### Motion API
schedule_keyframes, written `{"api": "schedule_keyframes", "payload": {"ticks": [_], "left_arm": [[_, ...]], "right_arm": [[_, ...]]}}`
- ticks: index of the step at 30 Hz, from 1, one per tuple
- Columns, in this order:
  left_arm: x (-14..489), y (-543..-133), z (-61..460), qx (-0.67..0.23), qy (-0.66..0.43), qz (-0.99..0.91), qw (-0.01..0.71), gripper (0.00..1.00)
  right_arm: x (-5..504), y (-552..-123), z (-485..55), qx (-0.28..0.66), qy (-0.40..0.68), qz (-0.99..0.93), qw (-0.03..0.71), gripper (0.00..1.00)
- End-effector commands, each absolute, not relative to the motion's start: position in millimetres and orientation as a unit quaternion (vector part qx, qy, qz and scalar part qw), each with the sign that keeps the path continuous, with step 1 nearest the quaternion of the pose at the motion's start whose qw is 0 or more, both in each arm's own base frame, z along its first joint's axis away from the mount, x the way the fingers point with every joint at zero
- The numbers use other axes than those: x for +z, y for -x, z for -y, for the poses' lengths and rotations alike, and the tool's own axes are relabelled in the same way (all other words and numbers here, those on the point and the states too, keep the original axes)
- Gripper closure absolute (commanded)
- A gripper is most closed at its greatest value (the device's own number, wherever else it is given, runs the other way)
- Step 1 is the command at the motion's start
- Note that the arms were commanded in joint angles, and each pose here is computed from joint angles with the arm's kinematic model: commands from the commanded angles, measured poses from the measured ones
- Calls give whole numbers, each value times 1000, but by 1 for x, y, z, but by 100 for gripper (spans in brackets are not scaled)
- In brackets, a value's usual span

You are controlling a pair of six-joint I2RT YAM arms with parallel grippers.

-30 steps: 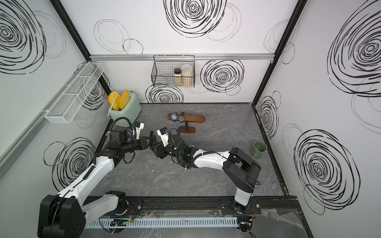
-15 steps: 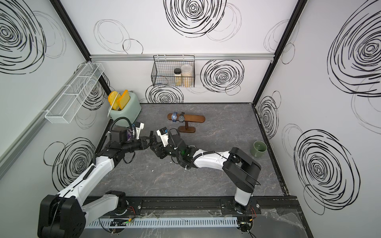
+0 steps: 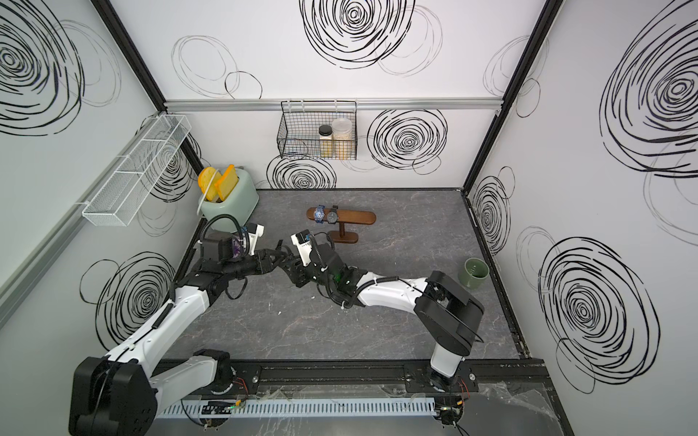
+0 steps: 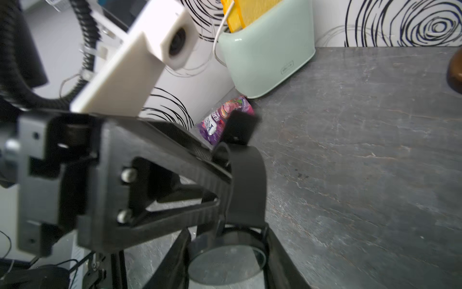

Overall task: Place watch on stand
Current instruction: Pick up the watch at the center of the board, then place the watch on the stand.

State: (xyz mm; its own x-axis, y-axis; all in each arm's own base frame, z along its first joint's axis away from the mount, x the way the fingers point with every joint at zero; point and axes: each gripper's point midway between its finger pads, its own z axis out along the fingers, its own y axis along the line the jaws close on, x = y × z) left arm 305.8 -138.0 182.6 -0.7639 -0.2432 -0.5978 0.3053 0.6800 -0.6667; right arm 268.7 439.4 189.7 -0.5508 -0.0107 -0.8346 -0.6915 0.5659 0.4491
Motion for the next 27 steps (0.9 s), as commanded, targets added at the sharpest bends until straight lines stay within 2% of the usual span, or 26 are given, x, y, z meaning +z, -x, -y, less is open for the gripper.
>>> {"api": "schedule_keyframes", "payload": {"ticks": [1,4,14,19,23,27], "left_arm": [[199,-304,141,-411,-42,-831,372,48],[205,-303,141,-418,-48,-824,380,43],[207,-302,140,-425,-48,-819,383,41],[206,-302,140,-424,-46,-820,381,41],[206,-302,140,-424,-45,-820,380,41],[204,-302,140,-426,-45,-821,377,41]], "right_arm": [[215,-288,-427,394,209,-776,446,68],[216,-299,-413,382,199,-782,451,68],[243,-322,-355,322,175,-789,493,69],[263,-339,-299,231,147,-799,536,69],[278,-355,-233,119,96,-811,565,69],[280,-368,-180,43,57,-820,567,69]]}}
